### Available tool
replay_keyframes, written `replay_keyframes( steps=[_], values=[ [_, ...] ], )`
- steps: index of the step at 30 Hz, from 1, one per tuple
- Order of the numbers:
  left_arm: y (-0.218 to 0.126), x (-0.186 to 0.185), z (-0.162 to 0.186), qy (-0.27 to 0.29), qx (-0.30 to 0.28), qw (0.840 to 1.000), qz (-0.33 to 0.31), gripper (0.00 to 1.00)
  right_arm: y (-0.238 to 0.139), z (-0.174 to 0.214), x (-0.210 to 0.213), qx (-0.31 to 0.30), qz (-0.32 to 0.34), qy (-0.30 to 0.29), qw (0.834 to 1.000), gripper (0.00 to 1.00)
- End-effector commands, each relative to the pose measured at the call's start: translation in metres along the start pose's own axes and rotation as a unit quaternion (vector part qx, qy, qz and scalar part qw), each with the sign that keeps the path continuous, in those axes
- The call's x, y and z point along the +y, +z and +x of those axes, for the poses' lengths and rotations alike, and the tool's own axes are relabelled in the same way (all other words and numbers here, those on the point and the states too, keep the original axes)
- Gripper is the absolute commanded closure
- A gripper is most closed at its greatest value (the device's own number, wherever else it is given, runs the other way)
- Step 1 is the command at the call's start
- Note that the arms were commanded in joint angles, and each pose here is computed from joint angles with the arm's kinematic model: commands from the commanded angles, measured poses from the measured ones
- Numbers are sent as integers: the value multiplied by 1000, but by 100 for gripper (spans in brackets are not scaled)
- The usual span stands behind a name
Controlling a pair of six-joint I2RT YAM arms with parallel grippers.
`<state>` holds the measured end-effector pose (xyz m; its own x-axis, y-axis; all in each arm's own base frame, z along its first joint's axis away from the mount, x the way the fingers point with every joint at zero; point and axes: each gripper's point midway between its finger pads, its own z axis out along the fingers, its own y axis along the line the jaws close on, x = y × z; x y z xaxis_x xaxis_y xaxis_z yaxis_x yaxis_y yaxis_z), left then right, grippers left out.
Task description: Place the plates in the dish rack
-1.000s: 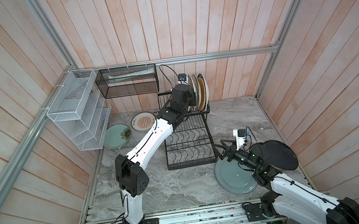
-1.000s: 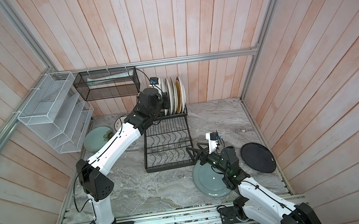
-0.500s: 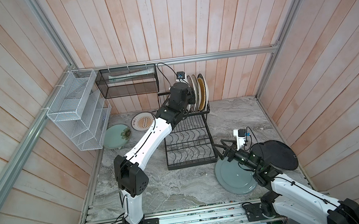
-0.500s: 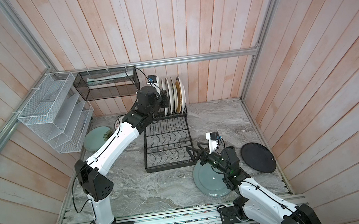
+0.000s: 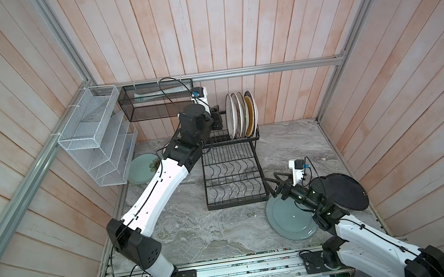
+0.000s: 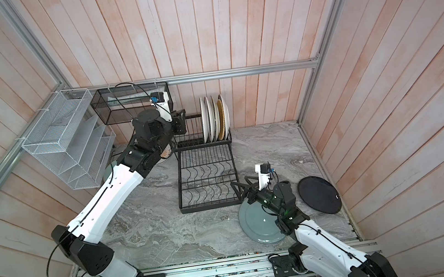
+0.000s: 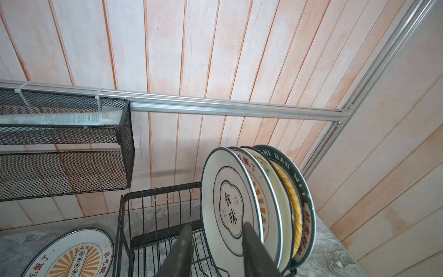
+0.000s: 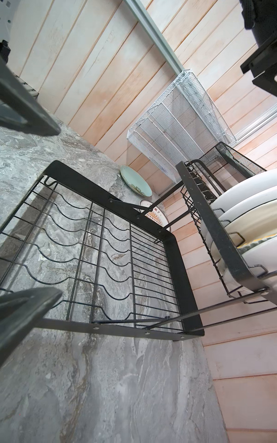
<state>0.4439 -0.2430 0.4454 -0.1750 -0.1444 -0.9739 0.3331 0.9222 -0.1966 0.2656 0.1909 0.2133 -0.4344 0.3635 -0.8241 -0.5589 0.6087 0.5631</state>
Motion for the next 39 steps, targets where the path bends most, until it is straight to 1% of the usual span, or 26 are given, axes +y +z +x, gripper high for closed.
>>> replay_keyframes(
  steps=[1,3,7,9,10,11,12,13,17,20,22,24,25,26,29,30,32,33,34,35,36,38,39],
  values=[
    [-12,0,5,-4,6,1000,28,62,2,-2,-3,-3,14,-13,1000,2],
    [-27,1,13,1,10,999,41,60,2,-2,-4,-2,15,-14,1000,2],
    [-62,8,32,16,20,998,53,52,2,-2,-5,-2,18,-16,1000,2],
    [-84,12,44,20,25,998,60,45,1,-2,-6,-4,21,-16,1000,2],
    [-93,13,52,22,30,997,67,40,1,-2,-8,-6,25,-14,1000,2],
    [-104,13,63,25,37,996,79,30,0,-3,-9,-9,29,-11,999,2],
    [-118,11,71,29,41,994,97,13,0,-4,-10,-11,33,-8,999,2],
    [-129,7,80,33,48,991,117,0,-1,-6,-10,-14,35,-5,999,2],
    [-178,-7,124,28,83,976,200,0,-6,-5,-14,-7,54,22,998,2],
    [-202,-1,158,-1,113,971,209,0,-18,8,-34,16,112,53,992,2],
    [-214,8,177,-14,124,972,198,0,-31,19,-50,37,160,67,984,2],
    [-225,16,190,-25,123,974,188,0,-47,27,-64,56,199,95,974,2],
    [-229,19,194,-29,121,975,184,0,-56,29,-70,58,217,111,968,2],
    [-233,22,198,-33,118,976,181,0,-67,34,-79,62,243,134,959,2],
    [-239,28,206,-41,118,977,172,0,-102,46,-101,69,319,198,924,2],
    [-241,28,206,-44,117,977,171,0,-116,49,-107,69,351,214,909,2],
    [-242,29,206,-50,116,978,168,0,-146,52,-121,58,423,246,870,2],
    [-241,29,206,-51,116,977,168,0,-155,54,-122,59,441,258,858,2],
    [-242,29,207,-51,117,977,169,0,-161,56,-123,63,451,268,849,2],
    [-241,29,208,-51,119,977,168,0,-169,64,-125,69,470,288,832,2],
    [-240,30,209,-51,120,977,167,0,-174,72,-126,76,482,304,818,2],
    [-239,30,211,-53,125,977,165,0,-182,90,-126,98,498,330,796,2],
    [-239,29,212,-52,128,976,167,0,-184,98,-126,108,501,338,789,2]
  ],
)
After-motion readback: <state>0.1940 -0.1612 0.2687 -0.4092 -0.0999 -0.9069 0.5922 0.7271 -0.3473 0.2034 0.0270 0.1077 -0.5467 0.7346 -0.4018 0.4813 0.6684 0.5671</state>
